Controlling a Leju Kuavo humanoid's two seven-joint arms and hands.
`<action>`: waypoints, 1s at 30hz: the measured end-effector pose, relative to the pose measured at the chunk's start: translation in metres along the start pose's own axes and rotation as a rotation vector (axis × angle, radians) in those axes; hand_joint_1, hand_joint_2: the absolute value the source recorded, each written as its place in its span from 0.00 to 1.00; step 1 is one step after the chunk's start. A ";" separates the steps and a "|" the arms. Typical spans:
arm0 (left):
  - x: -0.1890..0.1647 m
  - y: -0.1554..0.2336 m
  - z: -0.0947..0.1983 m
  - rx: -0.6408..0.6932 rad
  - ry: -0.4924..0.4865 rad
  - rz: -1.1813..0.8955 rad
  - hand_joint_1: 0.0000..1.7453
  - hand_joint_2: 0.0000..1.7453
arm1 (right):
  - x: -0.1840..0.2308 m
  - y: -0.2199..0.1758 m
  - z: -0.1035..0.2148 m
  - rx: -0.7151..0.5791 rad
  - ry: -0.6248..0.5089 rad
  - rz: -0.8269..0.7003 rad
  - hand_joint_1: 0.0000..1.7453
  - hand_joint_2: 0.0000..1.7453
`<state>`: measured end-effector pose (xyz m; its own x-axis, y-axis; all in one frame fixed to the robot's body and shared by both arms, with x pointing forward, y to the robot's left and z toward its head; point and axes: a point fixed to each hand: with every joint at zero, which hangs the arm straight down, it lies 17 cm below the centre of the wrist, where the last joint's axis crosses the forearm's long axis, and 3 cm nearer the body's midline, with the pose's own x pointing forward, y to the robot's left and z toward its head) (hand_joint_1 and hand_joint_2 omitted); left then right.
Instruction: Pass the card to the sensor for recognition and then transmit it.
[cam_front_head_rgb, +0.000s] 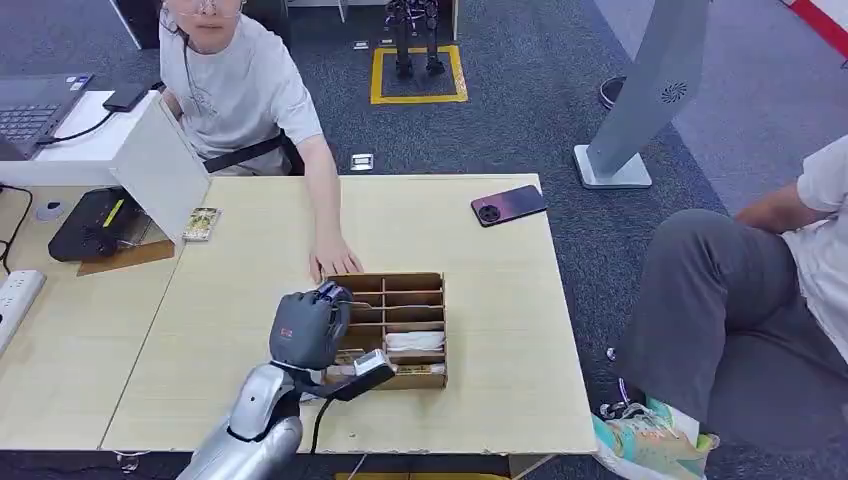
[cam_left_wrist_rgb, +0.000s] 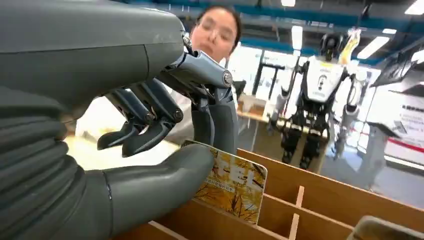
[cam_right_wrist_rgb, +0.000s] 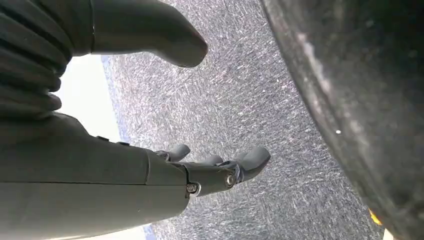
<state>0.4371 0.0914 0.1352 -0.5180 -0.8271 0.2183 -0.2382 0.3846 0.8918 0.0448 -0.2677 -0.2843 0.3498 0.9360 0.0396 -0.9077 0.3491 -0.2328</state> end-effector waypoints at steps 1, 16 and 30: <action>-0.005 0.005 -0.001 0.003 0.010 0.023 1.00 1.00 | 0.000 0.000 0.000 -0.001 -0.002 0.000 0.00 1.00; -0.059 0.114 -0.034 0.171 0.017 0.030 1.00 1.00 | 0.002 0.000 0.000 -0.012 -0.015 -0.001 0.00 1.00; -0.109 0.225 -0.048 0.328 0.016 -0.076 1.00 1.00 | 0.004 0.000 0.000 -0.017 -0.028 -0.004 0.00 1.00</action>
<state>0.4792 0.2488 0.3313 -0.4765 -0.8637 0.1644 -0.5289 0.4309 0.7311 0.0459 -0.2639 -0.2841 0.3465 0.9356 0.0679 -0.9023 0.3522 -0.2487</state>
